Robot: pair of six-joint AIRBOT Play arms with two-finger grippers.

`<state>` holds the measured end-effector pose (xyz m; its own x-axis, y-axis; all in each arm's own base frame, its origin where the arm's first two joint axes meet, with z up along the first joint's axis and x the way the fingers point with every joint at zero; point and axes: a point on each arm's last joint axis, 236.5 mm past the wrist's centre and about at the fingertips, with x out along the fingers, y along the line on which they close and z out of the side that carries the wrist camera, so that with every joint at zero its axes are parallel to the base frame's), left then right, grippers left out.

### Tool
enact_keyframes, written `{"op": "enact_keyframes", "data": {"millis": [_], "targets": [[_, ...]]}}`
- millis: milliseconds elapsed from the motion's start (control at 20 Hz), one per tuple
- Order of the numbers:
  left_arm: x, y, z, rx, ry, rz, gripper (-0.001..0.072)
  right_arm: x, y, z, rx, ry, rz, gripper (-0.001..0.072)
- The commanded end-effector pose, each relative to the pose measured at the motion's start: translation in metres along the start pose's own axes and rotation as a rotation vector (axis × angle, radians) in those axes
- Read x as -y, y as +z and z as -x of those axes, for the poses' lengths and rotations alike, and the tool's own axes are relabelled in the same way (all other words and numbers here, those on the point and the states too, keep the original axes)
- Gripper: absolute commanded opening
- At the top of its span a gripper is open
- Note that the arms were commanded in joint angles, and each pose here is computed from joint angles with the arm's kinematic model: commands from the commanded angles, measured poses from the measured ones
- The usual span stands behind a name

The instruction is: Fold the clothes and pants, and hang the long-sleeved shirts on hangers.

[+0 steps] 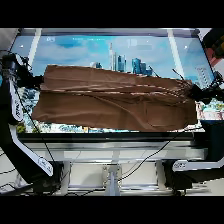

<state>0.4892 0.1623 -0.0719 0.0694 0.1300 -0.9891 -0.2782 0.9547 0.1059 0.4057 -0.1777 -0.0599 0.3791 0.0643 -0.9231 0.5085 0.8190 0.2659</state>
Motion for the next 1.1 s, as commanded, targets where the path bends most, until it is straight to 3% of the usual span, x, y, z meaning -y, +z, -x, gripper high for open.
{"op": "enact_keyframes", "data": {"millis": [0,50,100,500,550,600,700,750,900,950,1050], "targets": [[0.002,0.0,0.001,0.001,-0.004,-0.001,0.0493,0.001,0.012,0.001,0.047,-0.007,0.005,0.0283],[0.002,0.0,0.001,0.0,-0.004,0.0,0.0574,0.002,0.014,0.001,0.059,-0.008,0.006,0.0516],[0.002,0.0,0.002,-0.001,-0.004,-0.001,0.0579,0.002,0.018,0.002,0.072,-0.009,0.006,0.0632],[-0.003,0.027,0.056,0.173,-0.005,0.01,0.0565,-0.005,0.061,0.051,0.136,-0.046,0.088,0.0625],[-0.005,0.037,0.075,0.237,-0.005,0.013,0.0478,-0.008,0.068,0.066,0.139,-0.057,0.108,0.0623],[-0.007,0.044,0.095,0.298,-0.006,0.016,0.039,-0.009,0.074,0.08,0.141,-0.072,0.126,0.0617],[-0.011,0.052,0.142,0.412,-0.006,0.025,0.0097,-0.01,0.085,0.113,0.157,-0.107,0.159,0.0539],[-0.014,0.052,0.168,0.462,-0.007,0.029,0.0032,-0.015,0.091,0.13,0.184,-0.108,0.169,0.0477],[-0.016,0.04,0.238,0.585,-0.03,0.042,0.0032,-0.032,0.103,0.186,0.305,-0.099,0.193,0.0233],[-0.011,0.031,0.26,0.61,-0.061,0.032,0.0032,-0.037,0.101,0.204,0.338,-0.095,0.2,0.0192],[0.004,0.002,0.294,0.615,-0.117,-0.046,0.0031,-0.048,0.094,0.238,0.394,-0.083,0.213,0.0191]]}}
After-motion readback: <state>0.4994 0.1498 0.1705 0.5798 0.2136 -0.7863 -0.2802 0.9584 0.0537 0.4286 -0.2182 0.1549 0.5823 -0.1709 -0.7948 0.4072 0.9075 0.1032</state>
